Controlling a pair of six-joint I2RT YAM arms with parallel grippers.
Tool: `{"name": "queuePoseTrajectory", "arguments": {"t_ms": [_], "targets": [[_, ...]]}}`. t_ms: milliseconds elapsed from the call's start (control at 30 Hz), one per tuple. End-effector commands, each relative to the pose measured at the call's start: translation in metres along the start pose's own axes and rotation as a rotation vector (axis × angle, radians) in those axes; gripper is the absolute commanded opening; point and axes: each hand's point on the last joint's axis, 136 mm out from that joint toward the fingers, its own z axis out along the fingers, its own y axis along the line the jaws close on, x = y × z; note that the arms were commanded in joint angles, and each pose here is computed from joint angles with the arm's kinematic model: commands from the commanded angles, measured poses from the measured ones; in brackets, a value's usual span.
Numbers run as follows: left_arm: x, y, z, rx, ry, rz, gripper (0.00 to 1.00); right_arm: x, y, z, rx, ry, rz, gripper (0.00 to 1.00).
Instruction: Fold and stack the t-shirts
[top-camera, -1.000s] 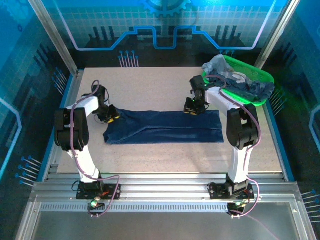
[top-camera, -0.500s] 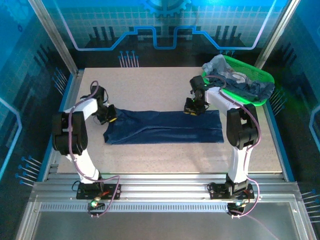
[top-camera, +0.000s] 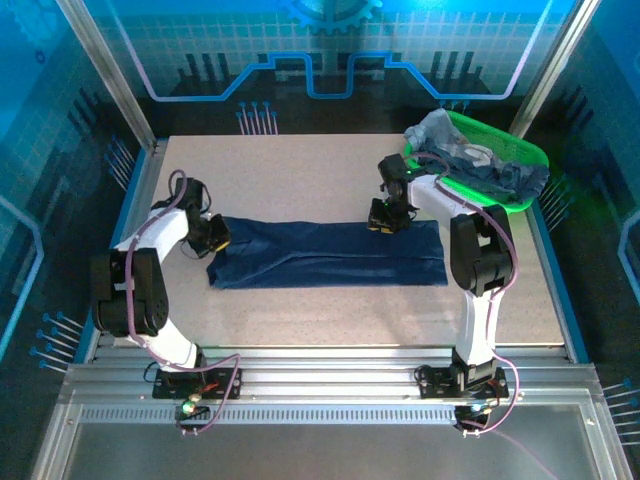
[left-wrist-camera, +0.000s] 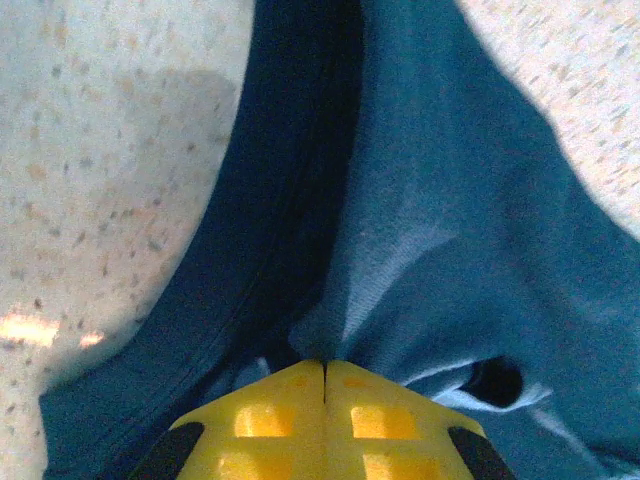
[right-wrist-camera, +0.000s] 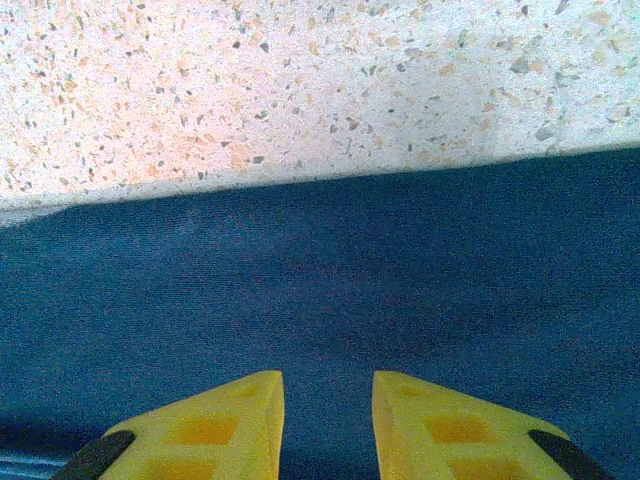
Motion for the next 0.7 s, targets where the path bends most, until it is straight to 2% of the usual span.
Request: {"name": "queuePoseTrajectory", "arguments": {"t_ms": [0, 267, 300, 367, 400, 433, 500, 667], "targets": [[0.017, 0.015, 0.000, -0.056, 0.042, -0.050, 0.00, 0.002, -0.001, 0.003, 0.011, 0.024, 0.012, 0.31], [0.018, 0.040, 0.013, -0.204, 0.073, -0.080, 0.00, 0.005, -0.001, 0.004, 0.020, 0.029, 0.008, 0.31], [0.016, 0.039, 0.011, -0.207, 0.064, -0.077, 0.05, 0.006, 0.000, 0.004, 0.019, 0.029, 0.005, 0.31], [0.012, 0.031, 0.000, -0.194, 0.022, -0.058, 0.31, 0.006, 0.002, 0.002, 0.020, 0.026, -0.009, 0.31], [0.012, 0.028, -0.006, -0.194, 0.000, -0.042, 0.37, 0.006, 0.004, 0.001, 0.018, 0.024, -0.016, 0.31], [0.013, 0.028, -0.012, -0.200, -0.020, -0.032, 0.41, 0.005, 0.005, 0.000, 0.013, 0.017, -0.023, 0.31], [0.024, 0.030, -0.014, -0.187, -0.008, -0.055, 0.41, 0.006, 0.010, 0.000, -0.008, 0.012, -0.032, 0.32], [0.055, 0.031, -0.006, -0.145, 0.100, -0.137, 0.42, 0.016, 0.026, 0.005, -0.026, 0.034, -0.069, 0.32]]}}
